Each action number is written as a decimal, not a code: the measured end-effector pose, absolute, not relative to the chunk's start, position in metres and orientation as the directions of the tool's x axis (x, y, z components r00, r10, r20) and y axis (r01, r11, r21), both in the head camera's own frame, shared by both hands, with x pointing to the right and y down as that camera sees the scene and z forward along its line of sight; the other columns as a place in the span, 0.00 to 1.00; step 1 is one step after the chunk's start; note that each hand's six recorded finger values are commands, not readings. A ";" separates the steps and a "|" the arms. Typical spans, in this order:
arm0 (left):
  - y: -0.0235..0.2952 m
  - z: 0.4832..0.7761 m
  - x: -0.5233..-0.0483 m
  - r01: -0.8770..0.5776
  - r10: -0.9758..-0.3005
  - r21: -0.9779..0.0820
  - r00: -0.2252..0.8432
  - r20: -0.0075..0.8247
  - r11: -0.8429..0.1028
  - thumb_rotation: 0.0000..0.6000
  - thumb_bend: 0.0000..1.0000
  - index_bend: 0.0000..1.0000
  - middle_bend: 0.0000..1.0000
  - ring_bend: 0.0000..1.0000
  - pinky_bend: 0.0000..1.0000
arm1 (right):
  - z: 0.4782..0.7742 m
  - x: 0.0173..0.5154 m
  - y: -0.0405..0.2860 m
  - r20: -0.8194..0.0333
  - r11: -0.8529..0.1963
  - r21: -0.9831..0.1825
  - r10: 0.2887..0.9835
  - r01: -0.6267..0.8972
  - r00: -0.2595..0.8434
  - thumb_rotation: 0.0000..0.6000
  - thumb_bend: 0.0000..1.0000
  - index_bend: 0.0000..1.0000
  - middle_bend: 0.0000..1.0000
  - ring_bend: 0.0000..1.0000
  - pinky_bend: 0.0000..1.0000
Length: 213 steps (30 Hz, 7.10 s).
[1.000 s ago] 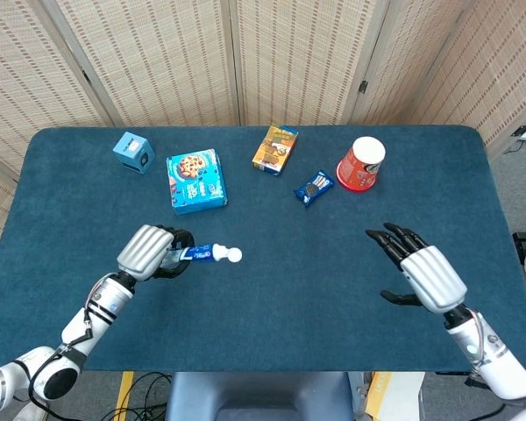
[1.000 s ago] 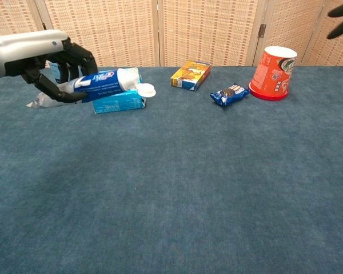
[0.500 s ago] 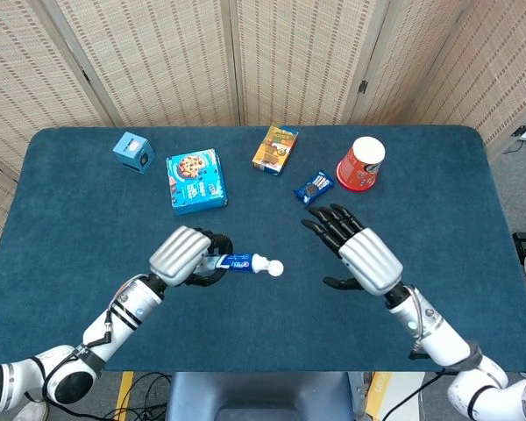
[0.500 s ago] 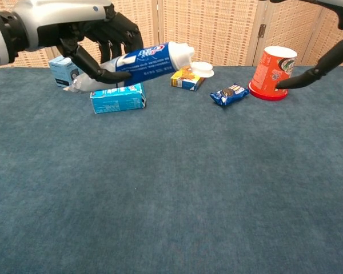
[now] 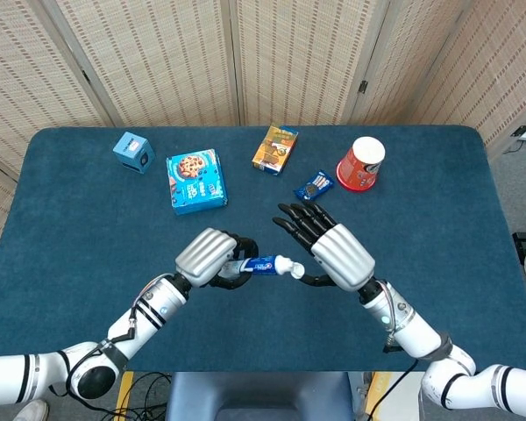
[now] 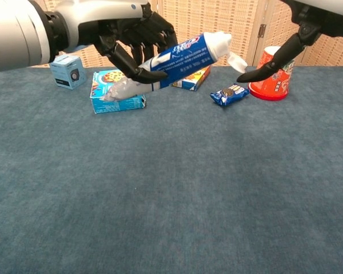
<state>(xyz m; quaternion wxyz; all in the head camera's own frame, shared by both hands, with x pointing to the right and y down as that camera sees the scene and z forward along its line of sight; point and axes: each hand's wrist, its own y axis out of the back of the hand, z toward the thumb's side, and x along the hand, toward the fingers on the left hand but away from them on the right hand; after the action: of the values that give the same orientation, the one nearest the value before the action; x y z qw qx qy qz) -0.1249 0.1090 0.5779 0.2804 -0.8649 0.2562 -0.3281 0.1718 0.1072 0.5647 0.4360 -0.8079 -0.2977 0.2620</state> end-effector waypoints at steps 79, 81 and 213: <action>0.112 0.561 -0.123 -0.366 -0.638 -0.580 0.673 0.375 -0.728 1.00 0.42 0.74 0.74 0.56 0.54 | 0.512 0.129 0.103 -0.099 -0.463 -0.841 0.639 0.279 0.763 1.00 0.00 0.00 0.00 0.00 0.00; 0.113 0.559 -0.121 -0.373 -0.637 -0.574 0.677 0.368 -0.729 1.00 0.42 0.74 0.74 0.56 0.54 | 0.512 0.125 0.104 -0.101 -0.473 -0.835 0.634 0.282 0.766 1.00 0.00 0.00 0.00 0.00 0.00; 0.112 0.568 -0.118 -0.509 -0.654 -0.420 0.658 0.373 -0.752 1.00 0.42 0.76 0.75 0.56 0.55 | 0.509 0.111 0.107 -0.352 -0.722 -0.677 0.485 0.140 0.800 1.00 0.00 0.00 0.00 0.00 0.00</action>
<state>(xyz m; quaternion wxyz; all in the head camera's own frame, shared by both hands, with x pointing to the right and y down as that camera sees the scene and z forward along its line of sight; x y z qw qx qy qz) -0.1177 0.1117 0.5682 0.1407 -0.8996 0.3231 -0.2578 0.1107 0.1074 0.5093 0.3285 -0.8900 -0.1757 0.2628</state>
